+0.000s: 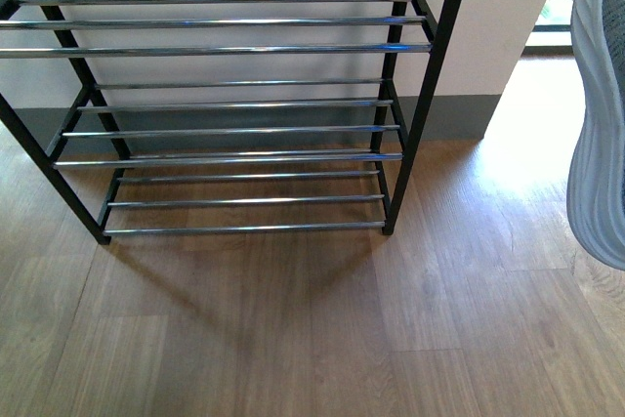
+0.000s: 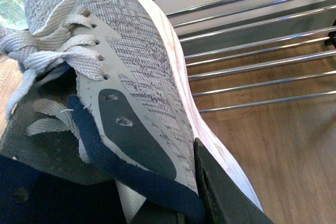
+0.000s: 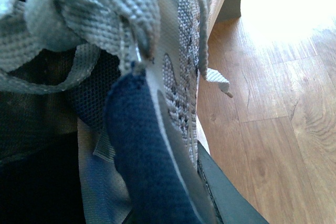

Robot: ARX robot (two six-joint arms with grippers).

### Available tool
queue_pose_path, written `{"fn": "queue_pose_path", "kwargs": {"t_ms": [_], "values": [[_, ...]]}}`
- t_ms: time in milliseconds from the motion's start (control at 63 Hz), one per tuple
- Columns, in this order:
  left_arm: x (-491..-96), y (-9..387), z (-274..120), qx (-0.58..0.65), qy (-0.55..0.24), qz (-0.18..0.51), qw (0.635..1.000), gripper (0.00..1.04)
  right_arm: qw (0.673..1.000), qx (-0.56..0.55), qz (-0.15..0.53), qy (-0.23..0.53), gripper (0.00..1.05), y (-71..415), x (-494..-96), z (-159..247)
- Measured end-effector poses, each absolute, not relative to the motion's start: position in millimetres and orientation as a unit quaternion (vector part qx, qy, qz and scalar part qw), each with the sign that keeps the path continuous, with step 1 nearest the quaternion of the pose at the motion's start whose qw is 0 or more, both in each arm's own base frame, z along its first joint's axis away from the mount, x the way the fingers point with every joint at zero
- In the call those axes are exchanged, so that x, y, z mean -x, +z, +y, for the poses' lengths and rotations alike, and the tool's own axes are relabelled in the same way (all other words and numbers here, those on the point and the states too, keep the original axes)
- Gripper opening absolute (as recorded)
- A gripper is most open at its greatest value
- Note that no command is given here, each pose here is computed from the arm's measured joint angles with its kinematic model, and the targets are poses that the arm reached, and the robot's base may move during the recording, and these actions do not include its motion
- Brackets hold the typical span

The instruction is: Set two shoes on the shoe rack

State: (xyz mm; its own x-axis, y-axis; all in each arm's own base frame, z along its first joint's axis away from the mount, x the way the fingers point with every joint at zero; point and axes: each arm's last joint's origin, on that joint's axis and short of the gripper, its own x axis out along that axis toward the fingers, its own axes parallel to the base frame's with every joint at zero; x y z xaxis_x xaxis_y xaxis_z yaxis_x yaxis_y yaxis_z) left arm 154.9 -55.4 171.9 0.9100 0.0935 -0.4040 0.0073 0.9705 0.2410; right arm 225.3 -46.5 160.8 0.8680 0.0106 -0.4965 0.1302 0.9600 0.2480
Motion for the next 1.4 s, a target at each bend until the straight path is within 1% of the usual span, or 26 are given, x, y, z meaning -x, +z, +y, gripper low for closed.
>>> {"fn": "queue_pose_path", "kwargs": {"t_ms": [1396], "values": [[-154.5,171.0,-55.3,-0.12,0.022,0.212,0.97,0.02,0.956,-0.138,0.255,-0.031,0.02,160.6,-225.2,-46.4]]}}
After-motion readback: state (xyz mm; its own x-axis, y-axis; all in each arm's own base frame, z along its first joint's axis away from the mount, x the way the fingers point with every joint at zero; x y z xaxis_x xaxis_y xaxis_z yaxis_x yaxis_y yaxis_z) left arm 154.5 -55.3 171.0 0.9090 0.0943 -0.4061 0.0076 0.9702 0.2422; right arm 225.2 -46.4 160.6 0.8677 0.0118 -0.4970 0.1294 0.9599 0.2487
